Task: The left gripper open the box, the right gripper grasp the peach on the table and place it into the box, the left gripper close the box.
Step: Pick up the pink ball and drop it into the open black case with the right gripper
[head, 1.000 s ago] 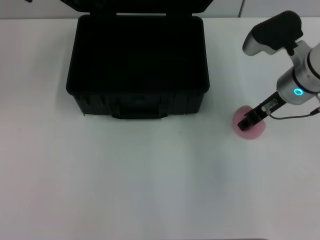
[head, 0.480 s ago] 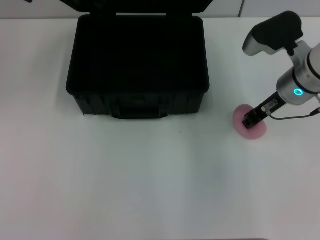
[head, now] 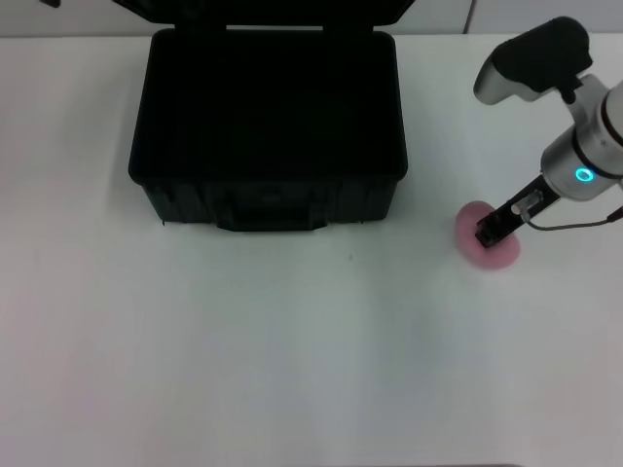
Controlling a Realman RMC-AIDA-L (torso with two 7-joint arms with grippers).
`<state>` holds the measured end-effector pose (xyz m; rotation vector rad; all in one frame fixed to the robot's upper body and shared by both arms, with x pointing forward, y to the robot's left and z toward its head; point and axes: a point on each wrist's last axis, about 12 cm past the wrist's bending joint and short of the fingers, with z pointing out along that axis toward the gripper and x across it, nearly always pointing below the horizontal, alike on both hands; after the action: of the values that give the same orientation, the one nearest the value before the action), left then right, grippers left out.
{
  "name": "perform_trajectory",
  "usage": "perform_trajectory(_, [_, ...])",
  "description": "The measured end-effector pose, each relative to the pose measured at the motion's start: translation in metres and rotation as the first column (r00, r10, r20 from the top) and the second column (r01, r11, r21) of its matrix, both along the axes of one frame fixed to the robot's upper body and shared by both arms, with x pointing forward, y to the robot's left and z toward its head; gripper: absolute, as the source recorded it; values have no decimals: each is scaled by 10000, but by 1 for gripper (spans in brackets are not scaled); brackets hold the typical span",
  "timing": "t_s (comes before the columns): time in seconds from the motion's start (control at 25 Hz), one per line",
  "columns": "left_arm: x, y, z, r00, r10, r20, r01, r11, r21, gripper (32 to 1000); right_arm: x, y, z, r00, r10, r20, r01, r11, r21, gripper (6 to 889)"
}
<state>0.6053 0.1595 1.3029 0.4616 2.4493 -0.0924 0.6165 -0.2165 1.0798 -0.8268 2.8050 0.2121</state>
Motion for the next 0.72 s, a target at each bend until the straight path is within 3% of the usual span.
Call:
perform_trajectory(0.32, [-8,7,-11,10000,-12,-57,12,10000,34,383,37,46,203,9994,324,130,-326,9994,153,69])
perform_trajectory(0.72, [-9,19,-30,9999,16,-135,-16,10000,54,384,88,38,624,9973,538,492,-560,9974,452,45])
